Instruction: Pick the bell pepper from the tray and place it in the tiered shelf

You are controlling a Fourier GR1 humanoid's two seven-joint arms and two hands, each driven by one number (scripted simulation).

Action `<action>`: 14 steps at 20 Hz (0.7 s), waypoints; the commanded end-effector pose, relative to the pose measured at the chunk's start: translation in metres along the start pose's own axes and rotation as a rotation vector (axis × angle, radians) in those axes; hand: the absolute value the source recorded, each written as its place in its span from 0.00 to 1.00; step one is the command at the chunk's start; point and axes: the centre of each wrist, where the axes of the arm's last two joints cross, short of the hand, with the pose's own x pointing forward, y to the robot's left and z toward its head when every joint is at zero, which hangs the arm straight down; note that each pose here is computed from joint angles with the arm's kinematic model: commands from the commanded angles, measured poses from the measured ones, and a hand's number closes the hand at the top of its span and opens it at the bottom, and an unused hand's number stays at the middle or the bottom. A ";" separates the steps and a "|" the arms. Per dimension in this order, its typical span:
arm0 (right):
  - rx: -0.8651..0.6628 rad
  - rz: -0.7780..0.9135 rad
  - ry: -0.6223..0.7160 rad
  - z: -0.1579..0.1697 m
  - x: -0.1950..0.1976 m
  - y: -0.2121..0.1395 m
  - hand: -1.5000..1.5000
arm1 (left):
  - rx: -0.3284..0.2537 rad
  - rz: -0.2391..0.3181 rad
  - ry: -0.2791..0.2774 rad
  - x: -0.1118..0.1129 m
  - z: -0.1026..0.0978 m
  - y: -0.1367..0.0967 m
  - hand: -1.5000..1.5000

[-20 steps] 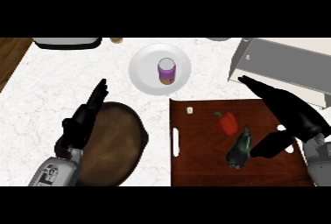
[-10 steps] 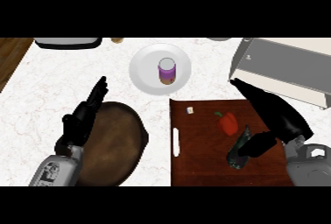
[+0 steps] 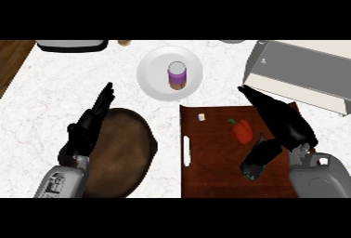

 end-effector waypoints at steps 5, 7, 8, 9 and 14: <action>0.035 0.037 0.026 -0.009 -0.014 0.010 0.00 | -0.013 0.007 0.003 -0.002 -0.007 0.008 0.50; 0.033 0.049 0.028 -0.006 -0.021 0.036 0.00 | -0.008 -0.008 0.012 -0.011 0.007 -0.006 0.50; 0.041 0.059 0.038 -0.007 -0.009 0.019 0.00 | -0.007 -0.006 0.012 0.017 0.002 0.003 0.50; 0.033 0.063 0.053 0.000 -0.036 0.022 0.00 | -0.018 0.005 0.003 0.009 0.000 -0.020 0.50; 0.028 0.071 0.051 -0.021 -0.026 0.055 0.00 | -0.006 -0.007 0.009 -0.010 0.002 0.007 0.50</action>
